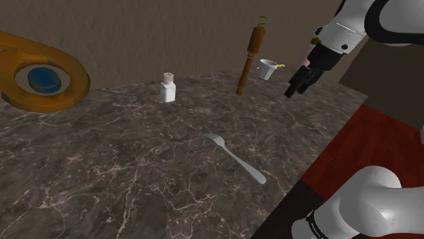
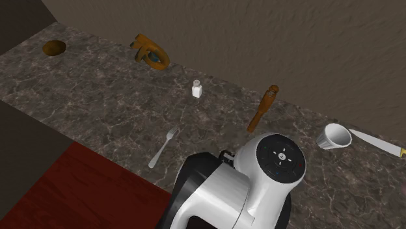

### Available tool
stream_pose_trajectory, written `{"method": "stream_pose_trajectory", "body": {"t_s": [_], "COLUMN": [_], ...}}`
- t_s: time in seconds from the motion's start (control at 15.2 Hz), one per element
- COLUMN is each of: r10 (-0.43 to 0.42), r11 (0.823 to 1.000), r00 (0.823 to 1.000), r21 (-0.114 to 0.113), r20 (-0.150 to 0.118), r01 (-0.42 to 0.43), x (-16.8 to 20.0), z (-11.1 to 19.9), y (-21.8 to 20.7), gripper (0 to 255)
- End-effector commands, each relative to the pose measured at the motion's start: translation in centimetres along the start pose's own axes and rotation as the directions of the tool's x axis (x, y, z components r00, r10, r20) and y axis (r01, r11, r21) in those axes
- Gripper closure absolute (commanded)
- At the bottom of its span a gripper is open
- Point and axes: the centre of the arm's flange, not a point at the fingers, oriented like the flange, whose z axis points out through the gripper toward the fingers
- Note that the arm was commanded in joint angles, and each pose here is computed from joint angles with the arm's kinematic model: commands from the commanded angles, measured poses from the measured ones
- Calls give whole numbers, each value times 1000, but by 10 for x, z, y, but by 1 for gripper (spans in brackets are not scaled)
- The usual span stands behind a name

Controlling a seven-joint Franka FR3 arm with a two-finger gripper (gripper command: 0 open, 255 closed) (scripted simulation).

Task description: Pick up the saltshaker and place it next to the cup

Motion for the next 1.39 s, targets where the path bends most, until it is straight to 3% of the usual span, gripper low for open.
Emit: {"method": "stream_pose_trajectory", "body": {"t_s": [0.0, 1.32], "r10": [0, 52], "r11": [1000, 998], "r00": [1000, 992], "r21": [0, -27], "r20": [0, -115], "r01": [0, -55], "x": [0, 132], "z": [0, 66], "y": [0, -212], "gripper": [0, 0]}}
